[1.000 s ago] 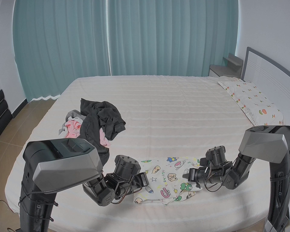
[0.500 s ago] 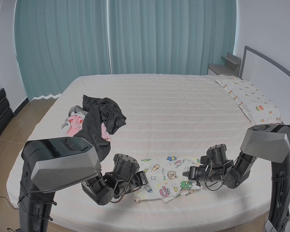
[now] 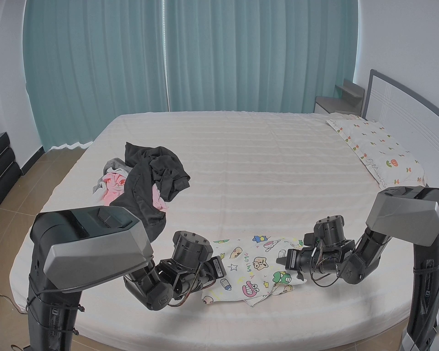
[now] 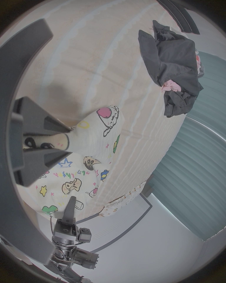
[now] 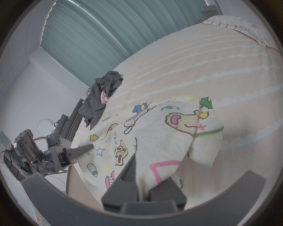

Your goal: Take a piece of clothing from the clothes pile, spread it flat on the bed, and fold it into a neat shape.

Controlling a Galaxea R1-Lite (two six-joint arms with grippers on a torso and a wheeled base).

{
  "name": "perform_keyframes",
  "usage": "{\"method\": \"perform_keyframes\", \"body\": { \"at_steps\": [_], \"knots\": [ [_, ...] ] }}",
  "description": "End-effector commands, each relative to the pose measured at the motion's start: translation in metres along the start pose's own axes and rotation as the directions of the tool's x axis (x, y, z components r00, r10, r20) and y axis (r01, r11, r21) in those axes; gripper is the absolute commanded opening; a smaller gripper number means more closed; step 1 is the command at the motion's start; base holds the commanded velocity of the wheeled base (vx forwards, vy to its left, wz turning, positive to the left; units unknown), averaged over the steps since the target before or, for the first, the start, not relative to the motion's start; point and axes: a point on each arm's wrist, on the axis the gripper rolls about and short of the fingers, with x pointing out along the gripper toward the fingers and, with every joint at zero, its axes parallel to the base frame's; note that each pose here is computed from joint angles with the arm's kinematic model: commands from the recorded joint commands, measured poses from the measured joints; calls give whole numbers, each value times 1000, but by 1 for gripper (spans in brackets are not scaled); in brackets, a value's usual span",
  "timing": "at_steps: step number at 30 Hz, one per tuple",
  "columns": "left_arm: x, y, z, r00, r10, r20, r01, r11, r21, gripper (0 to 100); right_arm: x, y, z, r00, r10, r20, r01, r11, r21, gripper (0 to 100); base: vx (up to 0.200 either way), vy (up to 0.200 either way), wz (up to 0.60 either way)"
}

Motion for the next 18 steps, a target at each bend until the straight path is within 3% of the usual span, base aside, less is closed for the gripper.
{"method": "perform_keyframes", "body": {
  "at_steps": [1,7,18],
  "knots": [
    [-5,-4,2,1000,-13,6,13,1000,0,0,-5,3,3,1000,3,12,-3,1000,-4,0,0,-200,0],
    [-12,-11,9,999,-35,27,36,999,-41,0,-12,6,5,1000,8,24,-8,1000,-7,0,0,-200,0],
    [-16,-16,8,999,-48,26,49,998,-44,0,-20,4,9,999,1,38,-1,1000,0,0,0,-200,0]
  ]
}}
